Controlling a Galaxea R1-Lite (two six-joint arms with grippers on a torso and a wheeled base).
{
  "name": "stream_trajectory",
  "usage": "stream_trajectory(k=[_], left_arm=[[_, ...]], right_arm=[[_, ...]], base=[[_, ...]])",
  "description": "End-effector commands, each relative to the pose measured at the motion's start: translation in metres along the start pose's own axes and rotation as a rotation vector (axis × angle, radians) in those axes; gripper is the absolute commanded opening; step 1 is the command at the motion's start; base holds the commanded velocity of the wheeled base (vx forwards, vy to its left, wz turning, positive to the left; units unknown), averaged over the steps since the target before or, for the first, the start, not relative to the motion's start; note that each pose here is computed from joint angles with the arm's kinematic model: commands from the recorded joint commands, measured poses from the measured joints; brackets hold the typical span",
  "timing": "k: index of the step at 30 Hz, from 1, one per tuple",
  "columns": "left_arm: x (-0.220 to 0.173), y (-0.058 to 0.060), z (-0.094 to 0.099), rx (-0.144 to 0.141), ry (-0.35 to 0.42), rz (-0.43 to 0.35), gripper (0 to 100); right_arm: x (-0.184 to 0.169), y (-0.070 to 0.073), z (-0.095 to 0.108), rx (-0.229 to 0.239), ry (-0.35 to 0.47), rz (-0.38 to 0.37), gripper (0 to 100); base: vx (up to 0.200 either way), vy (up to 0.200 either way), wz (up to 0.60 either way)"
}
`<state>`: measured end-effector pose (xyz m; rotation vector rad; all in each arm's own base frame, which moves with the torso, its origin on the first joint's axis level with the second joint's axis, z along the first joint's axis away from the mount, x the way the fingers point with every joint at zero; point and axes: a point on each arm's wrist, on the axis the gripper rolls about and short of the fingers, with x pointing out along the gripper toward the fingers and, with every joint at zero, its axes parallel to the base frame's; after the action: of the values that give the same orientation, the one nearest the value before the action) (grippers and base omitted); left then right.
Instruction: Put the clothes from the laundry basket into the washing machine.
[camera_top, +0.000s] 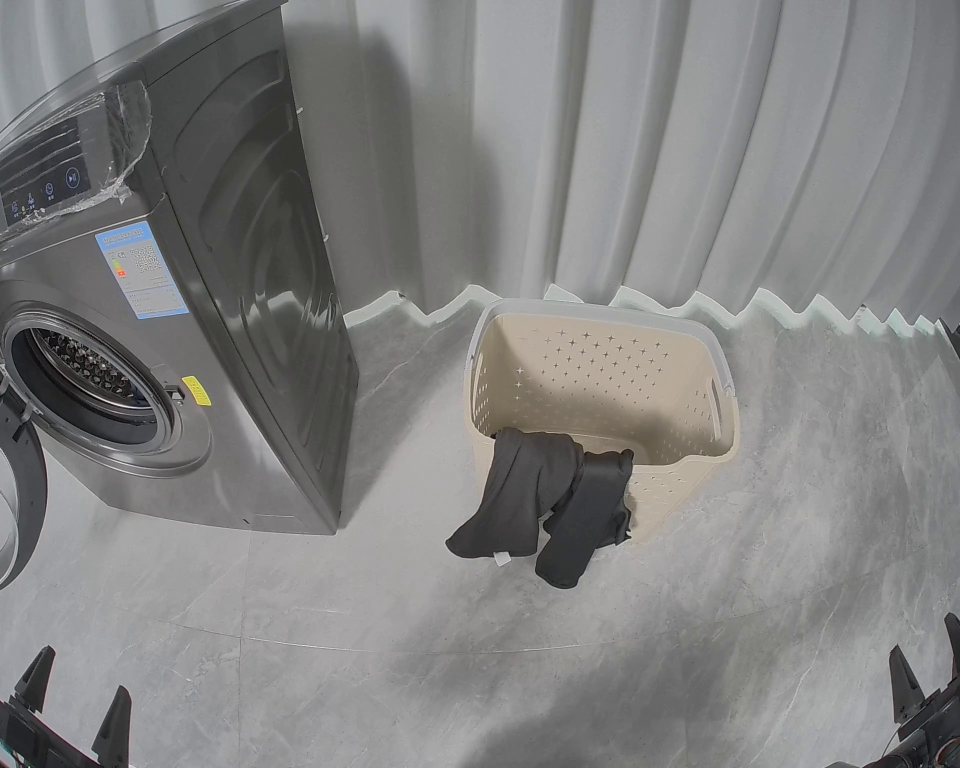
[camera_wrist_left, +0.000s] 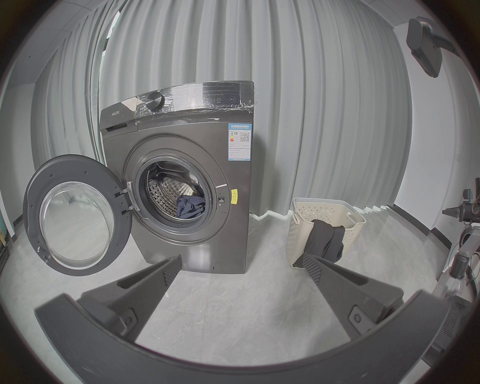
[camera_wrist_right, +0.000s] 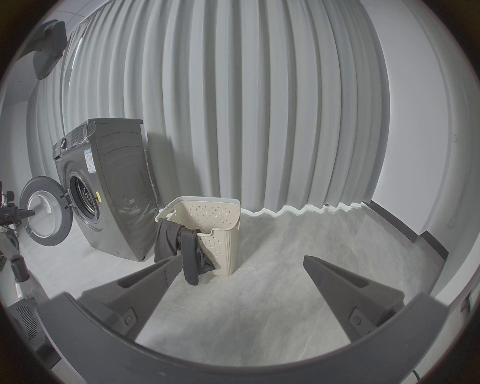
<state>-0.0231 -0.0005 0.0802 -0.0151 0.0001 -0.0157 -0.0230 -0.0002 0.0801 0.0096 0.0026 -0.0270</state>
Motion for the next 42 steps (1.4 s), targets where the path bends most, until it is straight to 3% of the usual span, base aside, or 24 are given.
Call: stream_trajectory(k=[1,12,24,25,27,28,29,30,34,35,36,38,39,41,42], left_arm=[[0.000,0.000,-0.004,0.000,0.002,0.000,100],[0.000,0.000,-0.004,0.006,0.000,0.000,100],[0.000,0.000,-0.004,0.009,0.002,0.000,100],[0.000,0.000,-0.004,0.009,0.002,0.000,100],[0.000,0.000,-0.004,0.009,0.000,0.002,100],[0.000,0.000,-0.004,0.009,0.000,0.000,100],[0.000,0.000,-0.004,0.014,0.000,0.002,100],[0.000,0.000,-0.004,0.014,0.002,0.002,100],[0.000,0.000,-0.004,0.012,0.000,0.002,100],[0.000,0.000,-0.004,0.012,0.000,0.002,100],[0.000,0.000,-0.004,0.009,0.000,0.002,100],[0.000,0.000,-0.004,0.004,0.002,0.002,100],[0.000,0.000,-0.004,0.004,0.002,0.002,100],[0.000,0.000,-0.004,0.000,0.002,0.000,100],[0.000,0.000,-0.004,0.000,0.002,0.000,100]], right_arm=[[0.001,0.000,-0.004,-0.001,0.020,-0.001,100],[0.001,0.000,-0.004,-0.001,0.020,0.001,100],[0.001,0.000,-0.002,0.017,-0.008,-0.010,100],[-0.001,0.000,0.005,0.021,-0.058,-0.003,100],[-0.013,0.000,0.045,0.034,-0.247,0.002,100],[-0.014,0.000,0.050,0.035,-0.260,0.003,100],[-0.014,0.001,0.070,0.035,-0.262,0.014,100],[-0.012,0.001,0.073,0.035,-0.252,0.017,100],[0.019,0.002,0.070,0.037,-0.037,0.099,100],[0.023,0.002,0.070,0.037,-0.017,0.104,100],[0.039,0.004,0.072,0.050,0.074,0.136,100],[0.055,0.007,0.076,0.097,0.146,0.165,100],[0.055,0.007,0.076,0.097,0.146,0.165,100],[0.082,0.015,0.085,0.169,0.244,0.219,100],[0.085,0.015,0.084,0.173,0.257,0.219,100]], base=[[0.000,0.000,0.00],[0.000,-0.164,0.00],[0.000,0.000,0.00],[0.000,0.000,0.00],[0.000,0.000,0.00],[0.000,0.000,0.00],[0.000,0.000,0.00],[0.000,0.000,0.00],[0.200,0.000,0.00],[0.200,0.000,0.00],[0.200,0.000,0.00],[0.200,0.000,0.00],[0.200,0.000,0.00],[0.000,0.000,0.00],[0.000,0.000,0.00]])
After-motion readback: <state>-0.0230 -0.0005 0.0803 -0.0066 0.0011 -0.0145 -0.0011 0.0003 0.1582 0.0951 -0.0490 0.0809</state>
